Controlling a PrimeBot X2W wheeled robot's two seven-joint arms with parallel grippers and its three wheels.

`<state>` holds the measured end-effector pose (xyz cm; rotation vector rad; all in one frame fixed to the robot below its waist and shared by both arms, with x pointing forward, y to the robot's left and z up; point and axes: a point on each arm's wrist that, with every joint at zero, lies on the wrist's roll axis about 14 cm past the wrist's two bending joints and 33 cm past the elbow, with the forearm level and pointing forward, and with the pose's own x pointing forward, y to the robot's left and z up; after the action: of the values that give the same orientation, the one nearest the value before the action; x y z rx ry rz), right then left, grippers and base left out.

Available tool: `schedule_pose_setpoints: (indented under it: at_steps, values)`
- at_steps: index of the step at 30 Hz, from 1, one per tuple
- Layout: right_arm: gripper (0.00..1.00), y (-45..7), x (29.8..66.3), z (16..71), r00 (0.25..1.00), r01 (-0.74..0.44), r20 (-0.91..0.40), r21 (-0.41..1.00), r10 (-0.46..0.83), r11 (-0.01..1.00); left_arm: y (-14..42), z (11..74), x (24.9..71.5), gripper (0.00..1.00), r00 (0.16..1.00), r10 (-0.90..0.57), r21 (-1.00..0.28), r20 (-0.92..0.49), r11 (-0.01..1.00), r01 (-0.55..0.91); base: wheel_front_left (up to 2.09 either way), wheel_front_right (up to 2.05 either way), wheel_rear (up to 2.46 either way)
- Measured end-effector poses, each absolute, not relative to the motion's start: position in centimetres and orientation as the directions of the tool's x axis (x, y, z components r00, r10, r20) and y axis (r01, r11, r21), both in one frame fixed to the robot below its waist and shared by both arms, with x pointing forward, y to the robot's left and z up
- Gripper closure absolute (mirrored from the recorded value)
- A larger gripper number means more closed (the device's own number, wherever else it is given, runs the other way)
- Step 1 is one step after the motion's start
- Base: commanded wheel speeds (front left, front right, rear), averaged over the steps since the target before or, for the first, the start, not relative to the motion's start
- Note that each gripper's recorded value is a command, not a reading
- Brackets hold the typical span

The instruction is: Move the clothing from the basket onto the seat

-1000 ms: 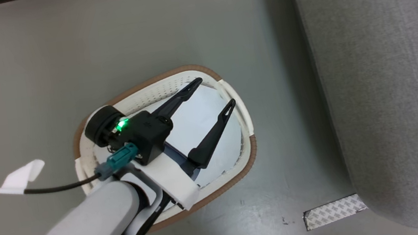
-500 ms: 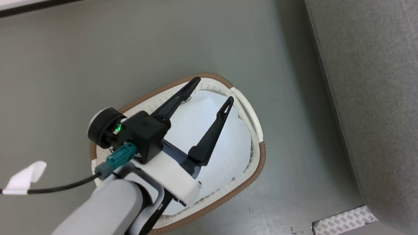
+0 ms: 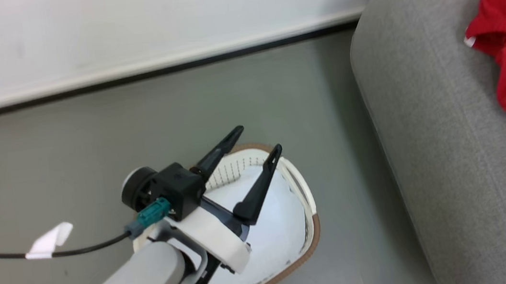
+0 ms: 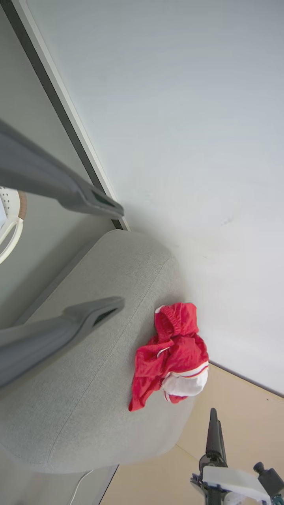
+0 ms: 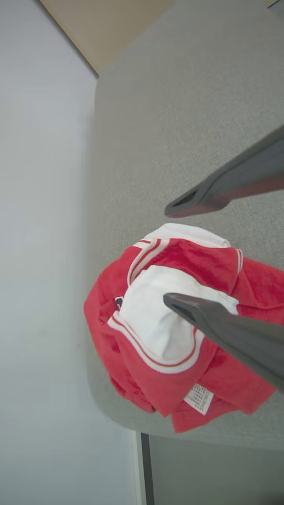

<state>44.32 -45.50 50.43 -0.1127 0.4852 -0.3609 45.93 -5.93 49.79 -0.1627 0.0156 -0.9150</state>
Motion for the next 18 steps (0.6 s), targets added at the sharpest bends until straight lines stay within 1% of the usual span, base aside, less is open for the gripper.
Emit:
schedule_pose_setpoints:
  at_steps: [4,9,13,18]
  values:
    - [0.0,-44.7,43.6,53.5,0.87,0.289,-0.36,-0.183,-0.338,0.94,-6.2,52.1,44.4,0.0,0.607,-0.79,-0.125,0.092,0.595,0.794,0.0,0.0,0.0]
    - [0.0,-41.4,43.9,57.1,0.936,0.201,-0.257,-0.169,-0.241,0.965,-5.6,54.7,43.1,0.0,0.624,-0.77,-0.091,0.138,0.617,0.782,0.0,0.0,0.0]
    - [0.0,-38.0,44.2,59.2,0.973,0.11,-0.183,-0.16,-0.139,0.981,-3.5,56.4,43.1,0.0,0.688,-0.706,-0.093,0.168,0.683,0.724,0.0,0.0,0.0]
    - [0.0,-31.9,45.3,61.9,0.998,-0.041,-0.051,-0.16,0.033,0.986,0.5,57.7,43.3,0.0,0.778,-0.6,-0.123,0.188,0.771,0.624,0.0,0.0,0.0]
